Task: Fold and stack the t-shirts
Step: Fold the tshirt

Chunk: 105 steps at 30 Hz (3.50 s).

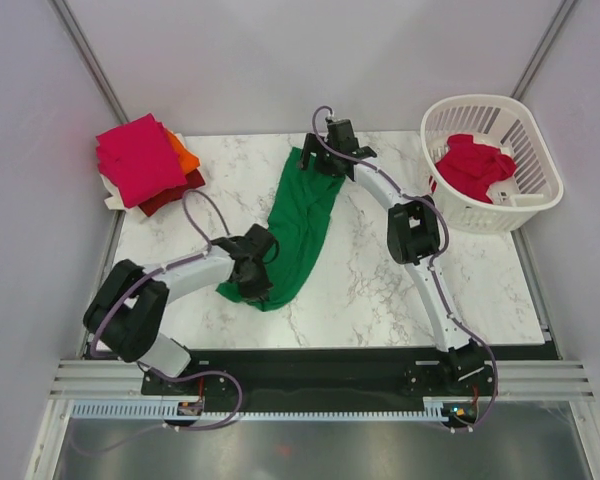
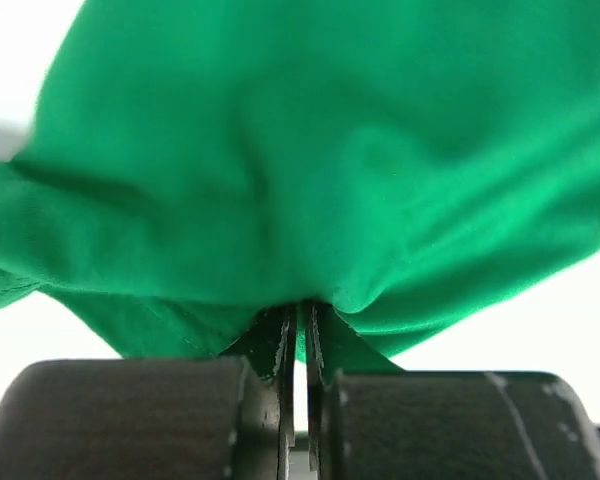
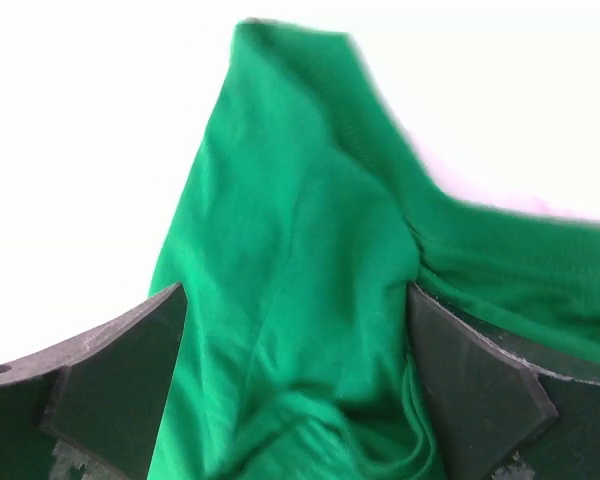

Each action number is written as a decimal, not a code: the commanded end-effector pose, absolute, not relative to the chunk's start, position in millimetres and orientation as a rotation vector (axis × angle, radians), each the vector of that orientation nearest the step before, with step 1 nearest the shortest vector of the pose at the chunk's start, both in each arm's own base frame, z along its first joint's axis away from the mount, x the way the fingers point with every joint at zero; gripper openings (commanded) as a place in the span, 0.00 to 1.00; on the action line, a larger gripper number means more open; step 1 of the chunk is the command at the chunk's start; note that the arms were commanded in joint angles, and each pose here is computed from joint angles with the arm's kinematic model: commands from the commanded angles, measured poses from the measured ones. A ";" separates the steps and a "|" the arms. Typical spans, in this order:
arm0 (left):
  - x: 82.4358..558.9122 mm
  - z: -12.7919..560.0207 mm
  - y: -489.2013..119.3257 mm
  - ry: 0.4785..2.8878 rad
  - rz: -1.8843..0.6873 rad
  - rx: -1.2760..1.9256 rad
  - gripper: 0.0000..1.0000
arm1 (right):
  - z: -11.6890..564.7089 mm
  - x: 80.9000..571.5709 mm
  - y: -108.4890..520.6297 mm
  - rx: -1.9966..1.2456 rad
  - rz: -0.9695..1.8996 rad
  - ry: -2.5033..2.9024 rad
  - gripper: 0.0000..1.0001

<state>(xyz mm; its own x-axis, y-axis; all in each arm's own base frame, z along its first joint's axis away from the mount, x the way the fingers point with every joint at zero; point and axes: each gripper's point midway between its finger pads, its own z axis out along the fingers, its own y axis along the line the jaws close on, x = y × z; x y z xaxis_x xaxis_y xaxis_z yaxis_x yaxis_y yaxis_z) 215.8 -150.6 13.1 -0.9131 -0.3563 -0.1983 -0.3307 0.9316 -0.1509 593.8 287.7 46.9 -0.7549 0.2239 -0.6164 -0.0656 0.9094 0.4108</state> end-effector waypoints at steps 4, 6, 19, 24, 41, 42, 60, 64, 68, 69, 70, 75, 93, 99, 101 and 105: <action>184.8 5.4 -266.4 2.988 -0.374 -0.458 0.02 | 85.4 607.1 361.3 -0.236 1.008 2.084 0.98; 184.4 -1.1 -294.8 3.033 -0.410 -0.402 0.02 | 117.1 616.6 349.8 -0.247 0.929 2.007 0.98; 145.8 105.6 -386.2 2.917 -0.865 -0.093 0.64 | 291.9 620.0 234.7 -0.081 0.608 1.794 0.98; 147.0 156.2 -352.7 2.778 -0.717 -0.111 1.00 | 275.8 566.6 199.2 0.014 0.505 1.917 0.98; 208.6 146.6 -228.2 2.562 -0.245 -0.010 0.98 | 116.8 215.5 213.8 0.056 0.867 2.464 0.74; 211.9 155.6 -222.1 2.534 -0.265 -0.034 0.98 | 93.3 195.3 206.4 0.068 0.859 2.530 0.73; 191.1 147.5 -175.9 2.514 -0.313 -0.150 0.95 | 33.2 127.5 255.8 0.017 1.003 2.653 0.58; 183.9 141.6 -170.0 2.519 -0.320 -0.168 0.95 | 24.5 122.4 264.6 0.004 1.006 2.670 0.58; 179.6 134.2 -165.2 2.531 -0.307 -0.169 0.95 | 17.8 121.6 270.7 -0.017 0.995 2.686 0.55; 179.1 133.3 -165.2 2.533 -0.306 -0.166 0.95 | 15.0 120.7 270.5 -0.019 0.985 2.696 0.54; 178.8 132.5 -164.7 2.536 -0.305 -0.169 0.95 | 14.4 121.0 270.1 -0.018 0.981 2.696 0.52; 177.7 129.9 -164.2 2.540 -0.301 -0.170 0.95 | 16.3 123.2 260.0 -0.042 0.911 2.683 0.11; 135.0 79.2 -195.4 2.716 -0.283 -0.133 0.89 | -0.8 98.8 187.8 -0.224 0.503 2.787 0.00; 111.4 60.2 -230.6 2.755 -0.304 -0.111 0.88 | -4.1 100.6 189.5 -0.247 0.497 2.784 0.00; 108.4 55.1 -247.9 2.740 -0.364 -0.109 0.88 | -2.8 97.7 195.2 -0.260 0.545 2.787 0.00; 108.7 51.2 -270.1 2.696 -0.532 -0.123 0.82 | -4.8 95.8 197.3 -0.268 0.564 2.790 0.00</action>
